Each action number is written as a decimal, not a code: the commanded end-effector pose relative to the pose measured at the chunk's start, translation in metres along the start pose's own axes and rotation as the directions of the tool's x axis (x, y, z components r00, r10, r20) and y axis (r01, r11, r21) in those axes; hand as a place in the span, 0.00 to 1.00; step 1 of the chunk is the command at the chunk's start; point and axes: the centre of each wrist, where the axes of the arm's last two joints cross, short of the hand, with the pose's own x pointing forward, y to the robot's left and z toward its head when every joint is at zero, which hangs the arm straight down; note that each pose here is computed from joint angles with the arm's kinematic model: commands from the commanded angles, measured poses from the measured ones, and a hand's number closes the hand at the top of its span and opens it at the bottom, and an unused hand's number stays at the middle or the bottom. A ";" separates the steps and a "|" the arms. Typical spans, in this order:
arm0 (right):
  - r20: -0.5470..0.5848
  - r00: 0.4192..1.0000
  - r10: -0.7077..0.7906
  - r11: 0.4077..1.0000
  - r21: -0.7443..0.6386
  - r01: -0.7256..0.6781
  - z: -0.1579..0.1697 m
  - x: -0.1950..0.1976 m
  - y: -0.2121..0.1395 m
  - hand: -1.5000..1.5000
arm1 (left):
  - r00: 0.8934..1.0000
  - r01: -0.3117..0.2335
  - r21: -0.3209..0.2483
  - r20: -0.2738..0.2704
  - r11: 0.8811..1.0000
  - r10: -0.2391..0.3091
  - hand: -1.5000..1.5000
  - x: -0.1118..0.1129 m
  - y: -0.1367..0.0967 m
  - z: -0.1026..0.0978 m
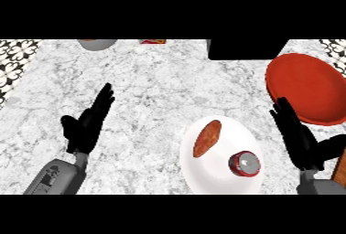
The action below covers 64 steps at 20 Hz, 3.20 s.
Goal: Pick the can from the plate and place it in the bowl
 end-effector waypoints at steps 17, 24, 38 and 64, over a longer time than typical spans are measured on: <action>0.422 0.777 0.466 0.842 -0.482 -0.244 0.111 0.028 0.138 0.00 | 0.998 -0.004 0.084 0.065 0.996 -0.001 0.50 0.013 -0.004 0.020; 0.171 0.749 0.641 0.685 -0.567 -0.457 0.147 0.062 0.121 0.00 | 0.996 0.030 0.066 0.081 0.997 -0.035 0.50 0.018 -0.006 0.006; -0.228 0.768 0.599 0.704 -0.307 -0.641 0.129 0.123 0.139 0.00 | 0.997 -0.009 0.051 0.080 0.999 0.005 0.50 0.038 -0.016 -0.005; -0.146 0.878 0.455 0.849 -0.227 -0.477 0.135 0.072 0.129 0.00 | 0.997 0.008 0.068 0.079 0.998 -0.014 0.50 0.027 0.000 0.017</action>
